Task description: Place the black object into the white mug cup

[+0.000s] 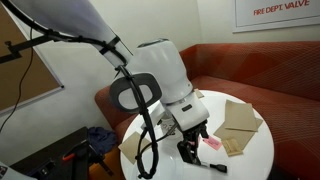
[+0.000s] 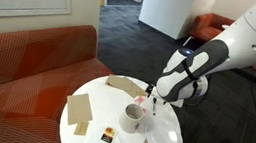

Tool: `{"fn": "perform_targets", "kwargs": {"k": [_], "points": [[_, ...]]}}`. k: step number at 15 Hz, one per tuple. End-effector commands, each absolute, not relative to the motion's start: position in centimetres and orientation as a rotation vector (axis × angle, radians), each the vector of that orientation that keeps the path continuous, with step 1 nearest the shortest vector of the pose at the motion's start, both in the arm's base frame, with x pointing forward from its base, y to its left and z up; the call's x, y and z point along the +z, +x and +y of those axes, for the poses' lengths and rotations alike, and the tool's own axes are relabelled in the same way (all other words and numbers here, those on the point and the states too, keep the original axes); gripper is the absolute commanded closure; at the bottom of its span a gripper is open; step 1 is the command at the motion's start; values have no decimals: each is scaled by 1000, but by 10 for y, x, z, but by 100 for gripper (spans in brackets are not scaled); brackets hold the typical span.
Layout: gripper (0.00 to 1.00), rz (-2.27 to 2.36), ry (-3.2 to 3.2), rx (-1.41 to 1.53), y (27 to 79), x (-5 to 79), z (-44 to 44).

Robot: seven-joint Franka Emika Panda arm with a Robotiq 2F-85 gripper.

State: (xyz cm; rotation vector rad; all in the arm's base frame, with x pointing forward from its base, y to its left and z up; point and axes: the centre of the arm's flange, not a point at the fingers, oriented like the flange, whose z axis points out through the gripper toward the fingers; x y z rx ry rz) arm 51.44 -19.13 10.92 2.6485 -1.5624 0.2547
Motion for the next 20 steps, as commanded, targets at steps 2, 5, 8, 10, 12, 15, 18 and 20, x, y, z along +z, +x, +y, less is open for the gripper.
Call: {"fn": "perform_targets", "kwargs": {"k": [2, 5, 8, 10, 12, 15, 18, 20], "points": [[0, -1566, 2624, 243, 528, 89, -200], [0, -1579, 2609, 219, 529, 78, -204], [8, -1581, 2603, 202, 528, 69, -207], [29, -1583, 2599, 193, 528, 65, -208], [44, -1586, 2595, 188, 527, 62, -209], [66, -1593, 2590, 188, 528, 60, -211], [88, -1593, 2592, 199, 530, 63, -211], [100, -1589, 2598, 201, 530, 68, -210]]}}
